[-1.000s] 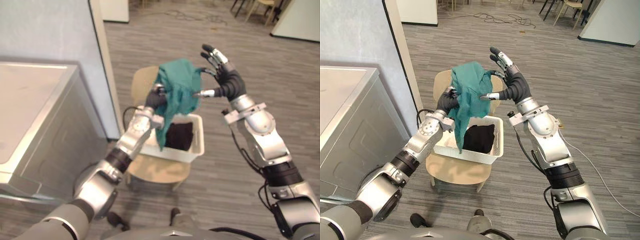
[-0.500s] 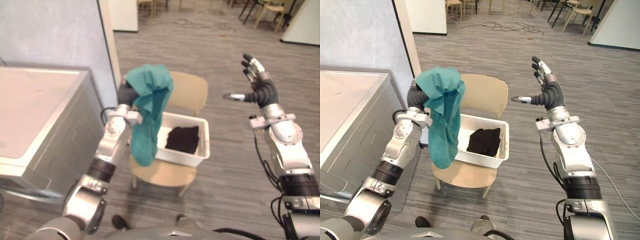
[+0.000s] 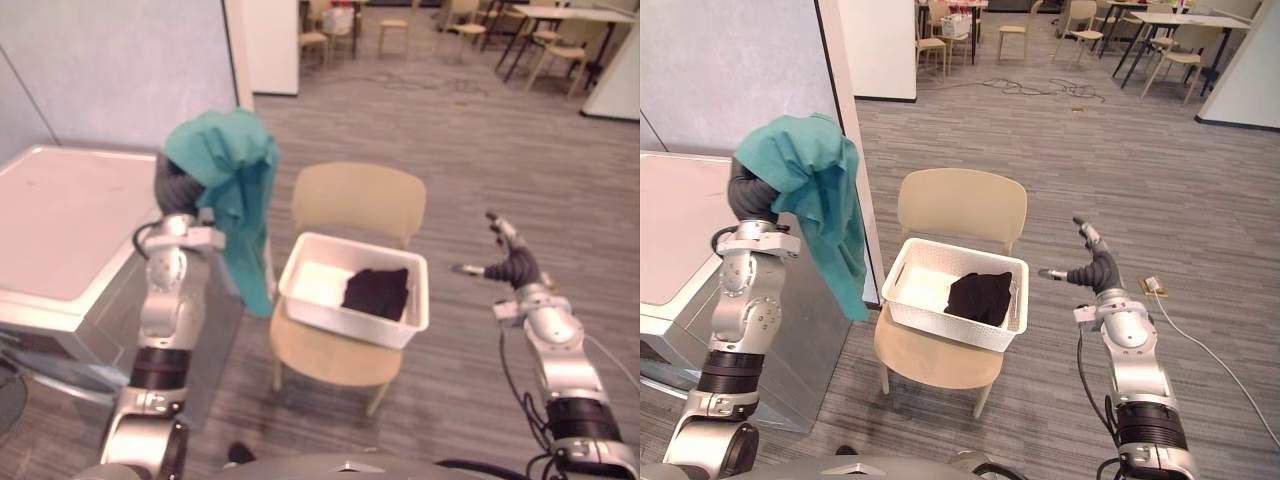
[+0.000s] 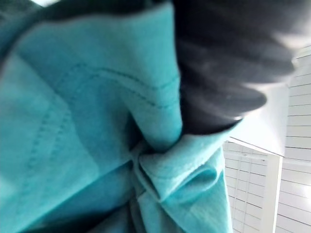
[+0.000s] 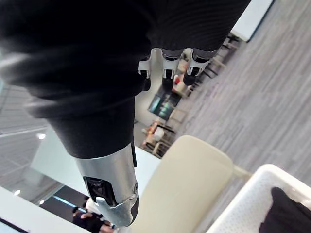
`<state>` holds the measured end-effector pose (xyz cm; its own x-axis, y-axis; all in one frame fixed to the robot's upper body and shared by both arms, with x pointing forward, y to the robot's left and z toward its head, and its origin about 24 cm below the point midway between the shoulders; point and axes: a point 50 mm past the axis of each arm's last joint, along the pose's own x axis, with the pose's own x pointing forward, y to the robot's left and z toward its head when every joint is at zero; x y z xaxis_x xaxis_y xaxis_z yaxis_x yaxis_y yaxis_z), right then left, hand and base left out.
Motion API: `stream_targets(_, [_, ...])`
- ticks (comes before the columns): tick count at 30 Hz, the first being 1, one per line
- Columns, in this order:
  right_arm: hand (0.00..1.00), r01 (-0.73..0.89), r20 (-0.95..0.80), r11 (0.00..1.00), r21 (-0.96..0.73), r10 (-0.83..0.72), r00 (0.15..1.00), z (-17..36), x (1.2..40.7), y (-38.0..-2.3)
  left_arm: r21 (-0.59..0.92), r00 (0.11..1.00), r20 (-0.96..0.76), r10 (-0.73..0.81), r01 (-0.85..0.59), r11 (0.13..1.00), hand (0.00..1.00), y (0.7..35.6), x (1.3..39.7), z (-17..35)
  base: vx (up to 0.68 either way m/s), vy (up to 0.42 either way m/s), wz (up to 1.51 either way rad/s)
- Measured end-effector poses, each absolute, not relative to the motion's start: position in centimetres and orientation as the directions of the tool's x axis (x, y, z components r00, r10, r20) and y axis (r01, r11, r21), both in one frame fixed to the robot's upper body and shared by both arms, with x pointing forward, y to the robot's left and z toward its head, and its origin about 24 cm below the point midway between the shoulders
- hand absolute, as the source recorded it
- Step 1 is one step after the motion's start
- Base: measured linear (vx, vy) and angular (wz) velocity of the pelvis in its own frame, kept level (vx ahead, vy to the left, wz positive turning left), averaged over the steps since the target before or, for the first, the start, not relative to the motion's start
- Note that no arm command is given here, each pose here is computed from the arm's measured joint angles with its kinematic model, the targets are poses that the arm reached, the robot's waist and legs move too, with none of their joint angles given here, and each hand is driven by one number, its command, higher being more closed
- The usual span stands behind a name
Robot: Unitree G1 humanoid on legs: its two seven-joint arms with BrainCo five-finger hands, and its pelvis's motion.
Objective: Pick up the laundry basket with both hands and put the clothes into the washing machine.
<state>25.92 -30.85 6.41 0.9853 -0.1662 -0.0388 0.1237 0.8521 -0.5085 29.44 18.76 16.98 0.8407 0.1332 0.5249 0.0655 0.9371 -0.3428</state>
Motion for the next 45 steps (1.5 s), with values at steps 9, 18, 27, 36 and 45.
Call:
stream_targets(9, [0.0, 0.092, -0.302, 0.859, -0.503, -0.274, 0.913, 0.3, 23.8, -32.6, -0.348, 0.767, 0.584, 0.266, -0.06, 0.936, 1.0, 22.1, 27.4, 18.0, -0.07, -0.022, 0.54])
stream_targets(18, [0.0, 0.178, -0.746, 0.911, -0.371, -0.407, 0.527, -11.6, 11.1, -31.3, -0.406, 0.803, 0.536, 0.261, -0.026, 0.913, 1.0, 19.8, 27.0, 16.2, -0.04, 0.102, 1.54])
stream_targets(27, [0.0, 0.525, -0.928, 0.81, -0.262, -0.361, 0.094, -15.7, -4.0, -26.3, -0.472, 0.925, 0.378, -0.044, 0.233, 0.85, 1.0, 9.9, 27.7, 12.2, 0.06, 0.301, 1.61])
stream_targets(36, [0.0, 0.596, -0.919, 0.776, -0.207, -0.363, 0.154, -15.3, -4.4, -23.3, -0.454, 0.847, 0.442, -0.294, 0.495, 0.741, 1.0, 2.7, 27.5, 14.4, 0.31, 0.042, 1.01])
stream_targets(45, [0.0, 0.518, -0.808, 0.839, -0.167, -0.418, 0.416, -13.3, 2.5, -25.2, -0.504, 0.863, 0.393, -0.317, 0.49, 0.711, 1.0, 1.6, 27.7, 13.5, 0.56, 0.046, 0.13])
